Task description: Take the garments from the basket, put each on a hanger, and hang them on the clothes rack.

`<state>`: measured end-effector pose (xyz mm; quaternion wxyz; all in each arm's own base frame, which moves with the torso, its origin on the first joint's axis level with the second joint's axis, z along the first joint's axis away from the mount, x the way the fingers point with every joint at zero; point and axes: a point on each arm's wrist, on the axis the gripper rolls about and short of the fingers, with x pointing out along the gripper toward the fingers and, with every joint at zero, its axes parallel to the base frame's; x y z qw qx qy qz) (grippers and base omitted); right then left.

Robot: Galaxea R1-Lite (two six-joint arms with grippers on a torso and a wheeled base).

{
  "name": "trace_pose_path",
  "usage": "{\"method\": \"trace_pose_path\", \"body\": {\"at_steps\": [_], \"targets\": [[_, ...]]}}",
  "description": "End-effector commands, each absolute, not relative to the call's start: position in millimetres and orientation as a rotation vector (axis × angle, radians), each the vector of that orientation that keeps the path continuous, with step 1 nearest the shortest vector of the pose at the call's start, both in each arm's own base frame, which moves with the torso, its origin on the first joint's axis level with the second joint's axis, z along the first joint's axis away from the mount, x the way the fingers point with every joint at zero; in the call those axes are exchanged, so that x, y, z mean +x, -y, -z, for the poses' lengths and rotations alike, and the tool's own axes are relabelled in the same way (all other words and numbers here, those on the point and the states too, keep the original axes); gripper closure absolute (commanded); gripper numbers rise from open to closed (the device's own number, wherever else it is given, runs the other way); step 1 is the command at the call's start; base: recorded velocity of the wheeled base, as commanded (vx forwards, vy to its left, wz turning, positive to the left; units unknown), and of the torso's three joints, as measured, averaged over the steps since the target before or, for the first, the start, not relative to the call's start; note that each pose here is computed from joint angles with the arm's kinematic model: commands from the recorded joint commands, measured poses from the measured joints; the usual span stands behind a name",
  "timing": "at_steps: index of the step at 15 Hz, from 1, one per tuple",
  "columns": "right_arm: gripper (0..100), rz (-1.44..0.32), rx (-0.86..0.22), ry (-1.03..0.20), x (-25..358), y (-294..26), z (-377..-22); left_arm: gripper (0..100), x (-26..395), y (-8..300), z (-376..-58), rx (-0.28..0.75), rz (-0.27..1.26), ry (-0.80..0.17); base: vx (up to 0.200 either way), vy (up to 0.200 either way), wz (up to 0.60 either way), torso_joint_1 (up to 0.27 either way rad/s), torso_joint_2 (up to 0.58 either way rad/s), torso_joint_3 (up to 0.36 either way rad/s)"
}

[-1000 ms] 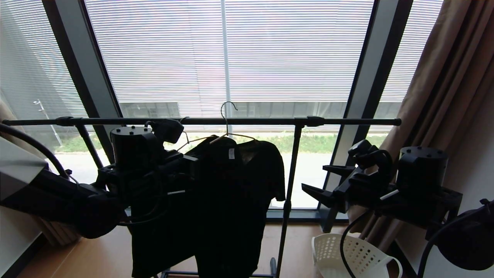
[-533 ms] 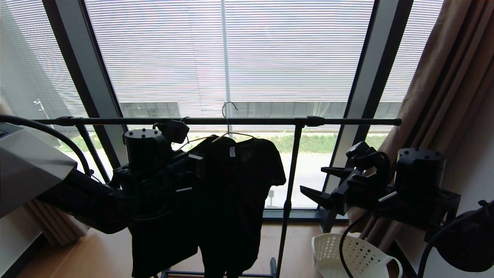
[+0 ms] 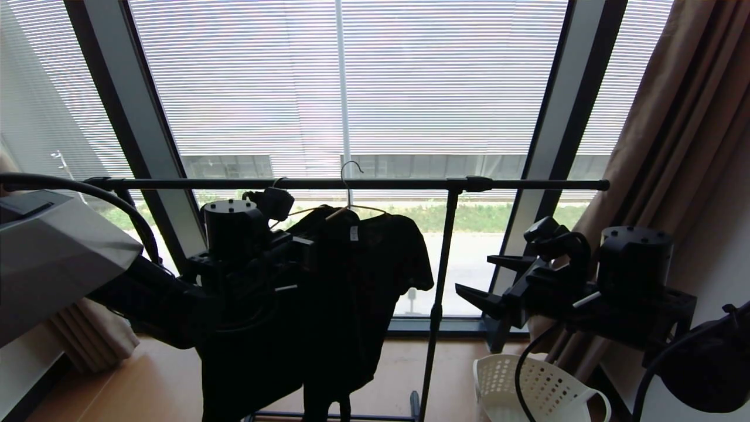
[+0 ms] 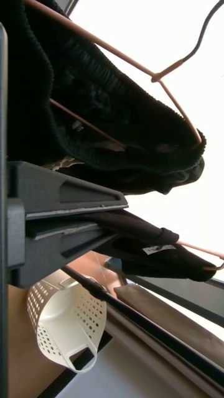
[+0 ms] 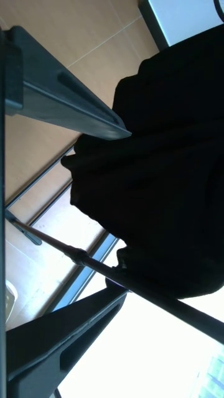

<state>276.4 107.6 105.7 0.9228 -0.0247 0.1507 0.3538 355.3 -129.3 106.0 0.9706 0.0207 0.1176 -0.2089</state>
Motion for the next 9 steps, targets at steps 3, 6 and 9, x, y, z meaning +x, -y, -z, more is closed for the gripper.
{"method": "trace_pose_path", "body": {"at_steps": [3, 6, 9], "targets": [[0, -0.727, -0.052, -0.316, 276.7, -107.9, -103.5, 100, 358.9, 130.3, -95.7, 0.046, 0.421, -0.263, 0.000, 0.000, 0.00, 0.000, 0.00, 0.000], [0, -0.728, -0.053, -0.316, 276.7, -107.9, -103.5, 100, 361.9, 131.4, -91.9, 0.045, 0.421, -0.257, 0.000, 0.000, 0.00, 0.000, 0.00, 0.000], [0, -0.728, -0.053, -0.317, 276.8, -107.9, -103.1, 100, 361.4, 131.2, -91.3, 0.044, 0.422, -0.259, 0.000, 0.000, 0.00, 0.000, 0.00, 0.000]]}}
